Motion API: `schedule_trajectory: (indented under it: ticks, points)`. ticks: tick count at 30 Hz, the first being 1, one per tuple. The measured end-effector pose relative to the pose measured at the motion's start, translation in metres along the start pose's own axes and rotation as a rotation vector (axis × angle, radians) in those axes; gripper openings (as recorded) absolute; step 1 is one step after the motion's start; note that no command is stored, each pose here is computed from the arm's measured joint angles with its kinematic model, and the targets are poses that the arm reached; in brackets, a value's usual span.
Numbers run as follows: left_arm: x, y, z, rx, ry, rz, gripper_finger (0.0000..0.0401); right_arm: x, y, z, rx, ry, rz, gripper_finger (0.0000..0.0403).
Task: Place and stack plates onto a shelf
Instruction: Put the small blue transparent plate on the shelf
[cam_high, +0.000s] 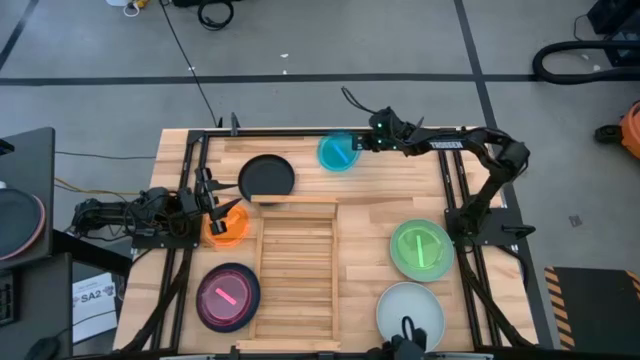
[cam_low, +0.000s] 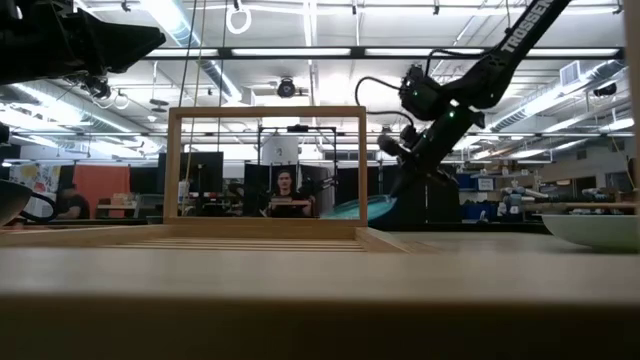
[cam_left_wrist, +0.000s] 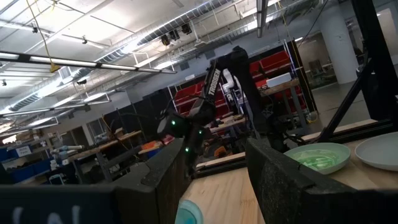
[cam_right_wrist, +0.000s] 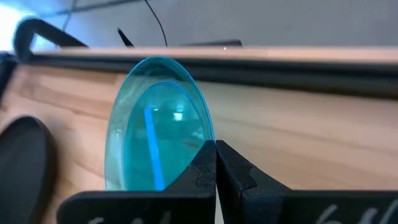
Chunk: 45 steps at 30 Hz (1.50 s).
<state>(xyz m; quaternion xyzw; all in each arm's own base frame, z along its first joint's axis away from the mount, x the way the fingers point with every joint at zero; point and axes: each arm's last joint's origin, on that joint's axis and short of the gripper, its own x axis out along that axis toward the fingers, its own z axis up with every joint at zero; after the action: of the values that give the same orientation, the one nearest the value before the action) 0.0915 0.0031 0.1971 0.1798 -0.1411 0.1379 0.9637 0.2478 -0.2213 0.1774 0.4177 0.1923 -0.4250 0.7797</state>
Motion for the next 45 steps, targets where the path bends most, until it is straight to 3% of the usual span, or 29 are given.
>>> schedule_trajectory:
  ticks: [12, 24, 33, 45]
  points:
    - [0.000, 0.000, 0.000, 0.000, 0.000, 0.000, 0.0176, -0.041, 0.010, 0.025, 0.000, -0.126, 0.084, 0.0003]
    - [0.000, 0.000, 0.000, 0.000, 0.000, 0.000, 0.0176, -0.097, 0.027, 0.039, -0.019, -0.210, 0.275, 0.0003]
    - [0.000, 0.000, 0.000, 0.000, 0.000, 0.000, 0.0176, -0.134, 0.047, 0.033, -0.073, -0.213, 0.449, 0.0003]
    - [0.000, 0.000, 0.000, 0.000, 0.000, 0.000, 0.0176, -0.164, 0.080, 0.004, -0.143, -0.159, 0.624, 0.0003]
